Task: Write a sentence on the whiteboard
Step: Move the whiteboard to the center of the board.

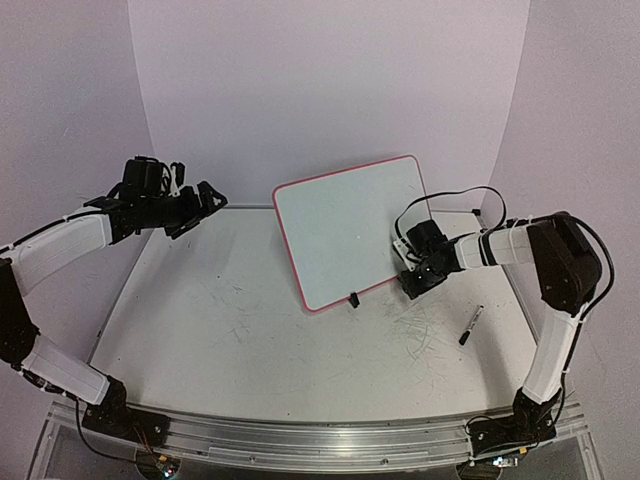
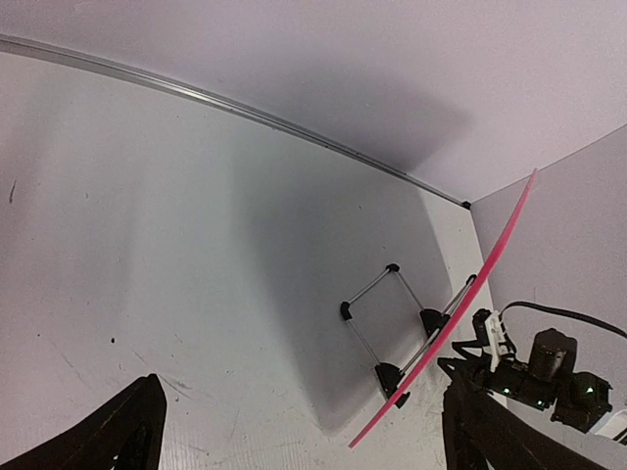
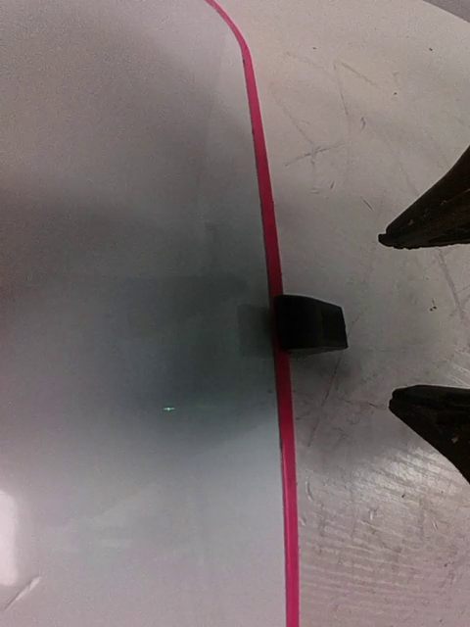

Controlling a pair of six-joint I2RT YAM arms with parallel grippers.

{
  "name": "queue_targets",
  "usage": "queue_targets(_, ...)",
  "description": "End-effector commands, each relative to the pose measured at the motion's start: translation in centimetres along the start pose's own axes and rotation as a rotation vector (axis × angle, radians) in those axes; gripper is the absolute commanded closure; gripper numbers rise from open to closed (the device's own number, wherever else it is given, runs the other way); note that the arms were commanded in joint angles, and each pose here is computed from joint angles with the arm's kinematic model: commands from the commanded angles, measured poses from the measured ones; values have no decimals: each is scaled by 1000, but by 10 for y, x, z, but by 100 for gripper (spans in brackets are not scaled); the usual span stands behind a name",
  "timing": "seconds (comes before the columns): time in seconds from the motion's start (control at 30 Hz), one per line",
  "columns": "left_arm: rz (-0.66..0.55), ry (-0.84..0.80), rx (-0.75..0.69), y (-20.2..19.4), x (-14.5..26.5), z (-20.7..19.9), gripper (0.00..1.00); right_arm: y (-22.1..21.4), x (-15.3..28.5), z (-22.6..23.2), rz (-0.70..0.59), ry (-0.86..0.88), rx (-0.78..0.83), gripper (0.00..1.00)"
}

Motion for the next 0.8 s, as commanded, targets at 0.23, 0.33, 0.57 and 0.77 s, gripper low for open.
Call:
queue_targets(0.23, -71, -66, -17, 5, 27, -13, 1, 45, -8, -11, -152, 31, 10, 63)
queue_targets(0.33, -78, -67, -16, 5, 30, -14, 1, 55, -7, -6, -186, 89, -16, 65)
queue_targets(0.57, -84, -75, -12, 5, 34, -15, 1, 53, -10, -4, -165, 97, -31, 80)
queue_targets(0.77, -80, -75, -9, 5, 33, -15, 1, 54, -4, 5, -180, 115, 1, 90)
Point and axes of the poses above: each gripper's point midway between its finger pads, its own x axis back along the fingers, its own z axis along the line the jaws close on, y = z × x, the point moved 4 cm from there along x, back along the fingers, and after that the axes turned 13 degrees about x, right-handed, at the moved point
